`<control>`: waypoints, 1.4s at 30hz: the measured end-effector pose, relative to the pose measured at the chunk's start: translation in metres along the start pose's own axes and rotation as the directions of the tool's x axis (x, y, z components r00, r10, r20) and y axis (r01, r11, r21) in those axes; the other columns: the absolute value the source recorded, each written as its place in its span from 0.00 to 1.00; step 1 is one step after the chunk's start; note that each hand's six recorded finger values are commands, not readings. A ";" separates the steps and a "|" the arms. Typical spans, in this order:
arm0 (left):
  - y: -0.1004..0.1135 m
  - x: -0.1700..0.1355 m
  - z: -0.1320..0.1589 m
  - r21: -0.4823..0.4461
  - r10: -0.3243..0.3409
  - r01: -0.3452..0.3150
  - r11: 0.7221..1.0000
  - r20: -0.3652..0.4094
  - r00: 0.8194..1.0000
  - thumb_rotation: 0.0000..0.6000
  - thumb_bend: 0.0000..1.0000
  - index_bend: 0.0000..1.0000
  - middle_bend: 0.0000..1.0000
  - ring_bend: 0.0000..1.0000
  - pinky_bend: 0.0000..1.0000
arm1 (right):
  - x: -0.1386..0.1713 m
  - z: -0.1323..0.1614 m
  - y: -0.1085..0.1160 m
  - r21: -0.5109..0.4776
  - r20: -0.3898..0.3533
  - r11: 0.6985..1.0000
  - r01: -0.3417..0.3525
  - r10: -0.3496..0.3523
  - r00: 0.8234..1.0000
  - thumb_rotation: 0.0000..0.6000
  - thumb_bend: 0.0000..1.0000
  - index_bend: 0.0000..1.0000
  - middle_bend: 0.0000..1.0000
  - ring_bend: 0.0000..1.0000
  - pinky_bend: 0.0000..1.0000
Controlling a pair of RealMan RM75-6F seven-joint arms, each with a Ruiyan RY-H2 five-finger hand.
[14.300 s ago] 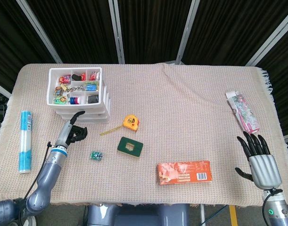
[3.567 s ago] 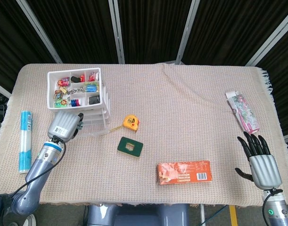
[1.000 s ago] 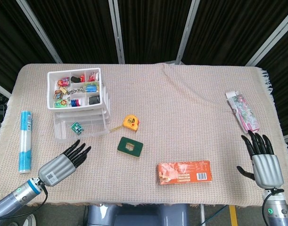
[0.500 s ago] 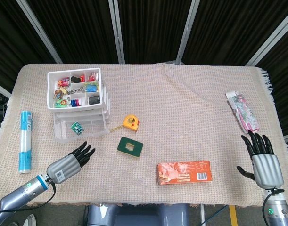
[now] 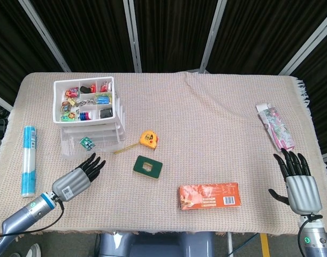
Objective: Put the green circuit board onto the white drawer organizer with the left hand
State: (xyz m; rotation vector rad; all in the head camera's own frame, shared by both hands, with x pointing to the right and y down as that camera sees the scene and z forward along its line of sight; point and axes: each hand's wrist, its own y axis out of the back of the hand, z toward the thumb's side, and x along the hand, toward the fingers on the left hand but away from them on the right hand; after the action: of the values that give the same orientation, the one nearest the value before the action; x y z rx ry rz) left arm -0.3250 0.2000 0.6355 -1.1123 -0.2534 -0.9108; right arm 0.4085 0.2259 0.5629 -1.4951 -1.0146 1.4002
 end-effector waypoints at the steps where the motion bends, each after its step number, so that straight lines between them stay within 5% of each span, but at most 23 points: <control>1: -0.001 0.000 -0.002 -0.001 -0.004 0.004 1.000 -0.006 1.000 1.00 1.00 0.18 0.00 0.00 0.05 | 0.000 0.000 0.000 0.000 0.000 1.000 0.000 0.000 1.000 1.00 0.02 0.11 0.00 0.00 0.00; 25: -0.030 0.019 -0.035 -0.051 -0.103 0.097 0.994 -0.126 0.987 1.00 1.00 0.18 0.00 0.00 0.05 | 0.000 0.000 0.000 -0.001 0.000 1.000 -0.002 0.002 1.000 1.00 0.02 0.11 0.00 0.00 0.00; 42: -0.051 0.034 -0.047 -0.114 -0.206 0.185 0.976 -0.205 0.957 1.00 1.00 0.17 0.00 0.00 0.05 | 0.000 0.000 -0.001 -0.002 -0.001 1.000 -0.009 0.009 1.000 1.00 0.02 0.11 0.00 0.00 0.00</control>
State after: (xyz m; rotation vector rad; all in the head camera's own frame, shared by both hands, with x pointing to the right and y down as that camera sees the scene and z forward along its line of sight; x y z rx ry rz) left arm -0.3529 0.1355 0.6676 -1.0770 -0.1444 -1.2220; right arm 0.4081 0.2267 0.5638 -1.5039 -1.0096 1.4048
